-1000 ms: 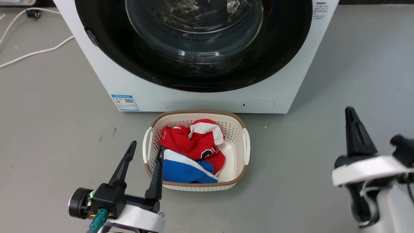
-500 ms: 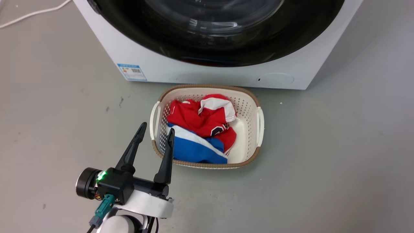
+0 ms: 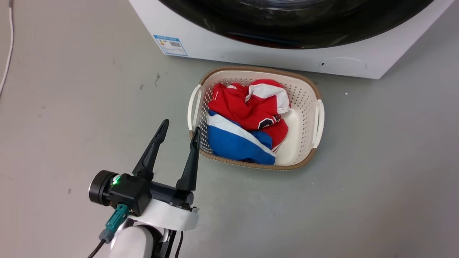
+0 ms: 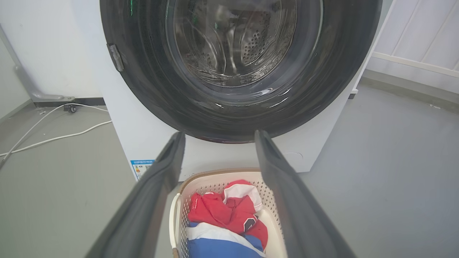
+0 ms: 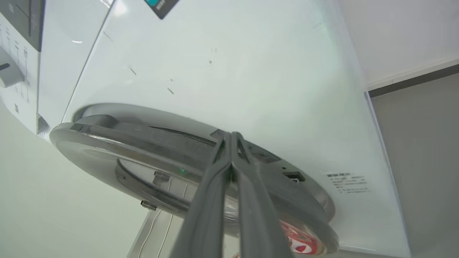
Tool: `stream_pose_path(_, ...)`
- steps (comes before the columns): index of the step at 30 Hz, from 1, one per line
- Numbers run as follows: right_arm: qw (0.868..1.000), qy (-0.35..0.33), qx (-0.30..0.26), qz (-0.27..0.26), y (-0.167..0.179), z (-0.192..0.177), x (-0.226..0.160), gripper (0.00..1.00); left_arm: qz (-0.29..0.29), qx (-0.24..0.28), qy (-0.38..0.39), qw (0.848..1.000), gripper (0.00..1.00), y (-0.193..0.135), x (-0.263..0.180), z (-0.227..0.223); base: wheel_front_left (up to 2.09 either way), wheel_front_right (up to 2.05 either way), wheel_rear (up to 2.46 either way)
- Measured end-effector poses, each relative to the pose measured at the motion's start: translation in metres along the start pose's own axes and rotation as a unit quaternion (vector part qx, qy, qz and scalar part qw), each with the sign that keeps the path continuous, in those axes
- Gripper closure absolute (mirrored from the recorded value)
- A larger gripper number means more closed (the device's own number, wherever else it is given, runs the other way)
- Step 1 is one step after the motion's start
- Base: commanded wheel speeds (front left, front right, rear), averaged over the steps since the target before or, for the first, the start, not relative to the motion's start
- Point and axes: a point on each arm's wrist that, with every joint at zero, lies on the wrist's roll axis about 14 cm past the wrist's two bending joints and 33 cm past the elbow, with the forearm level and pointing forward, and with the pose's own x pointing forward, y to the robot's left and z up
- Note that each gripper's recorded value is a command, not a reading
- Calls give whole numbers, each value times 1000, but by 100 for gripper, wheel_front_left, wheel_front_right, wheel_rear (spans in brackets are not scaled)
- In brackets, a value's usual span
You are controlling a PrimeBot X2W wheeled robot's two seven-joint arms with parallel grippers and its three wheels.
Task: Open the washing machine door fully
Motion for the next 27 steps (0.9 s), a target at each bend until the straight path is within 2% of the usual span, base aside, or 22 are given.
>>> stream_pose_path(10,996,89,22,20,18,-29,30,100,16,-4,3,1000,0,9,0,-2,0,0,0)
stream_pose_path(19,990,141,26,8,9,-51,34,100,23,-6,3,1000,0,12,2,-2,0,0,0)
stream_pose_path(27,981,188,33,20,19,-81,28,100,29,-10,1,1000,0,14,0,-1,0,0,0)
